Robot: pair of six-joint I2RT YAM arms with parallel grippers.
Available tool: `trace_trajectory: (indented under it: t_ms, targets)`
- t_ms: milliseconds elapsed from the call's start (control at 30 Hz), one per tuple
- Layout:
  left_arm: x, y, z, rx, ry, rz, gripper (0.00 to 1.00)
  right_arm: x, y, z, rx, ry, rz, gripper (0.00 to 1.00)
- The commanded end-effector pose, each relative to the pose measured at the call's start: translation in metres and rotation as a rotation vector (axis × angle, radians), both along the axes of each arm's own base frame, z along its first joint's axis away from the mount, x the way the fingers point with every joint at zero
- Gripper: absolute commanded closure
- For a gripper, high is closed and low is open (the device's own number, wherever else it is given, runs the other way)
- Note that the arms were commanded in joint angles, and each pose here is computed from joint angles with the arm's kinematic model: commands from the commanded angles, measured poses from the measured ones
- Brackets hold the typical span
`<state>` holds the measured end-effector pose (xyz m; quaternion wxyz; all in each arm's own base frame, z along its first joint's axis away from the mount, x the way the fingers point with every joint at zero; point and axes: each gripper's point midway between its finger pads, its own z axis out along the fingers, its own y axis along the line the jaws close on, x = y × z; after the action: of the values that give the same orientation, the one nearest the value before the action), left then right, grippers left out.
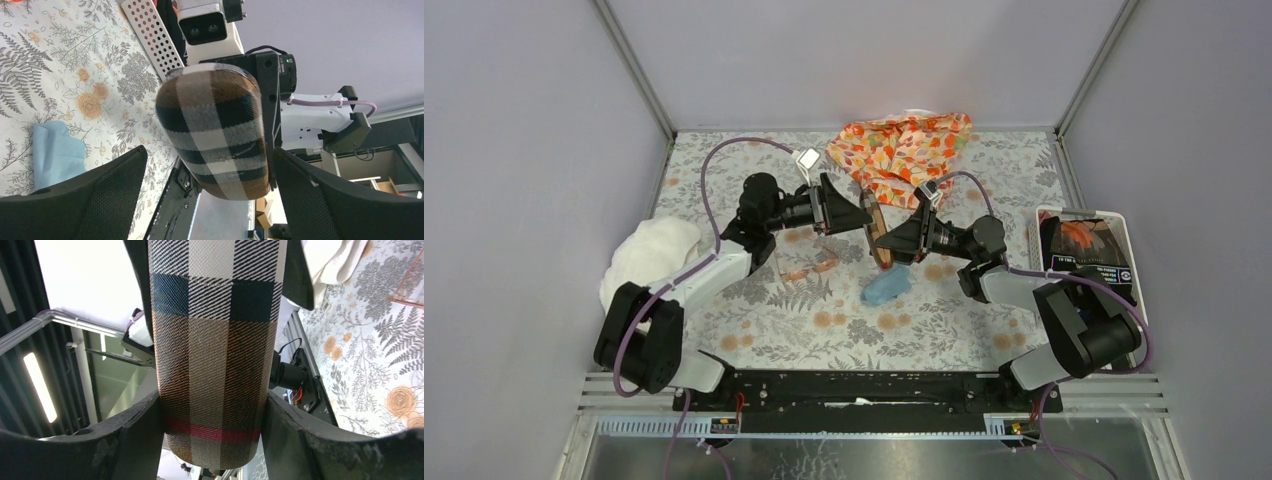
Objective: Organize the sunglasses
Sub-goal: Open the sunglasses case.
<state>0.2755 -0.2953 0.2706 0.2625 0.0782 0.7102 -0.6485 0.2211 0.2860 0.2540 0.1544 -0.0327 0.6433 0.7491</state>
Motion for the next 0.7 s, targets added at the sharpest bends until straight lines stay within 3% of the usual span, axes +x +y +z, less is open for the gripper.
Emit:
trace_trajectory:
  t_ms: [0, 267, 400, 667]
  targets:
    - [-0.002, -0.006, 0.009, -0.058, -0.015, -0.033, 0.01, -0.014, -0.005, 0.022, 0.076, -0.099, 0.042, 0.61]
    - [0.009, -0.010, 0.003, -0.053, 0.029, 0.001, 0.02, -0.012, -0.003, 0.012, 0.019, -0.092, 0.032, 0.61]
    - [0.010, -0.013, 0.000, -0.056, 0.049, -0.002, 0.09, -0.013, -0.004, 0.005, -0.009, -0.089, 0.029, 0.61]
    - [0.011, -0.013, 0.000, -0.079, 0.090, 0.000, 0.58, -0.008, -0.004, 0.003, 0.004, -0.038, -0.003, 0.65]
